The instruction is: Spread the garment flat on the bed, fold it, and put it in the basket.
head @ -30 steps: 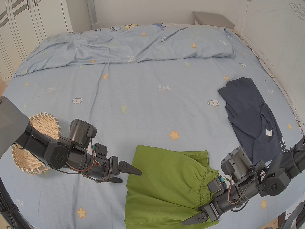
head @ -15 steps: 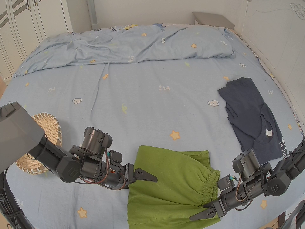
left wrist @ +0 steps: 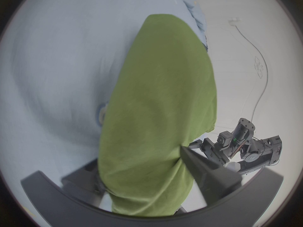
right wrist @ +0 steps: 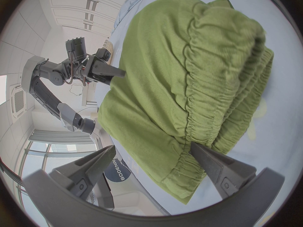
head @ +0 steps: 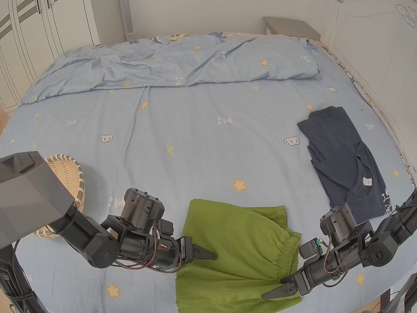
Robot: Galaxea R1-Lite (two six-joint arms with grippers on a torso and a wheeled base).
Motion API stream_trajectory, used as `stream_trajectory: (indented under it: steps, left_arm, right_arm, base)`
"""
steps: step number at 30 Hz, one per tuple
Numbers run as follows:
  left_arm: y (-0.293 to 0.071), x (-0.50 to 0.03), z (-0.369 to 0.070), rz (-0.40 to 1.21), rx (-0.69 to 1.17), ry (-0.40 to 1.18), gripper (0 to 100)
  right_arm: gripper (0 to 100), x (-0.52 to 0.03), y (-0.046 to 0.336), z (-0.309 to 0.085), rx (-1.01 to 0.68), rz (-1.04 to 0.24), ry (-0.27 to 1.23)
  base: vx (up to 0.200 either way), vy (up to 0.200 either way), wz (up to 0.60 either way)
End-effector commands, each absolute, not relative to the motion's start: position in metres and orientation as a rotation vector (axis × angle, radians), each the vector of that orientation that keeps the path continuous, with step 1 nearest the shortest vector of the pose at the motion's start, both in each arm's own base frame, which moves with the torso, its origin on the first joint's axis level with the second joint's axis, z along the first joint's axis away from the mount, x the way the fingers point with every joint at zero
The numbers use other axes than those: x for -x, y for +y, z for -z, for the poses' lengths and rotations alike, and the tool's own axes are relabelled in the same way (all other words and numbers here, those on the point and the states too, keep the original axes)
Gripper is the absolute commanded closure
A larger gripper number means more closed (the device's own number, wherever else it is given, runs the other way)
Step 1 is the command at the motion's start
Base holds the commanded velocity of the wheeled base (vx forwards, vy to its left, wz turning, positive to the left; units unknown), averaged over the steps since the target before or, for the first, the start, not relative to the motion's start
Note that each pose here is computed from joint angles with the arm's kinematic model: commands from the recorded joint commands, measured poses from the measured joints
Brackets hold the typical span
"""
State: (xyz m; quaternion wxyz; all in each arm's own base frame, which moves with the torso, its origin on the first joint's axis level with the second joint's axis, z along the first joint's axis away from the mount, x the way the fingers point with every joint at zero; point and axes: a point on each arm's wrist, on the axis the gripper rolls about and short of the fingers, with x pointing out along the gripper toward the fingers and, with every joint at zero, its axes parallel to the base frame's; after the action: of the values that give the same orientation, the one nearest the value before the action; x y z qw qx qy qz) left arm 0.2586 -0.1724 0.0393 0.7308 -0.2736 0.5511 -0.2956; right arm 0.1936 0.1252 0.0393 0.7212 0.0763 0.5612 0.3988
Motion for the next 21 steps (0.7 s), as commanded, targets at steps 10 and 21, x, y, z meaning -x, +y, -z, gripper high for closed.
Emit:
stream_trajectory:
  steps: [10, 21]
  left_arm:
    - [-0.176, -0.260, -0.051, 0.667, 0.677, 1.198, 100]
    - [-0.153, -0.281, -0.120, 0.644, 0.652, 1.130, 100]
  right_arm:
    - [0, -0.199, 0.122, -0.048, -0.217, -0.910, 1.205]
    - [0, -0.239, 0.105, -0.153, -0.352, -0.827, 0.925]
  base:
    - [0.000, 0.000, 0.00]
    - [0.000, 0.000, 0.00]
